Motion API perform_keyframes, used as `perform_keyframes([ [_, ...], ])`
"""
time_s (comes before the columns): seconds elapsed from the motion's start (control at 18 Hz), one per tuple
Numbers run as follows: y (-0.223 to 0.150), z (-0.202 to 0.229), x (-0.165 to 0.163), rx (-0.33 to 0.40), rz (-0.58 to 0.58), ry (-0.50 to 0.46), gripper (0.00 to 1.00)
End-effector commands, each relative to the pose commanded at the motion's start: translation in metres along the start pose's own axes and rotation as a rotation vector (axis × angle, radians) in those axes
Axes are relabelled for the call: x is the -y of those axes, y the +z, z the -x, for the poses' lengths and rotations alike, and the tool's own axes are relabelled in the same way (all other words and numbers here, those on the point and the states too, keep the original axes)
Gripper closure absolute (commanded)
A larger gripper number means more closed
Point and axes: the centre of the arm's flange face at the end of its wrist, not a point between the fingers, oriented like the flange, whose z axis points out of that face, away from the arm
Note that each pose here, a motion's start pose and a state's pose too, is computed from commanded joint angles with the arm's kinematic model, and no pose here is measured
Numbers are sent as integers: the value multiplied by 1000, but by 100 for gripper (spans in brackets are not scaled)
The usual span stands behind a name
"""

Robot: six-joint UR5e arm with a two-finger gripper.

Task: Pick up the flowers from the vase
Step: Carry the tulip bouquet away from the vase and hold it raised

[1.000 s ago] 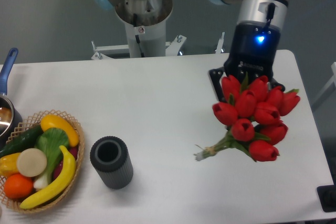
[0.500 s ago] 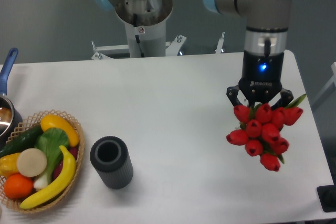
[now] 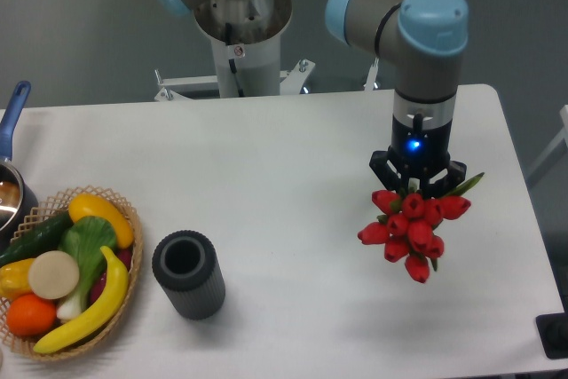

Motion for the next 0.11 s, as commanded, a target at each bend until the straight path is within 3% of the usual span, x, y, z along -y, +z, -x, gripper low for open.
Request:
perform_keyframes([
  [0.11,6,-8,5,-4,30,19,97],
])
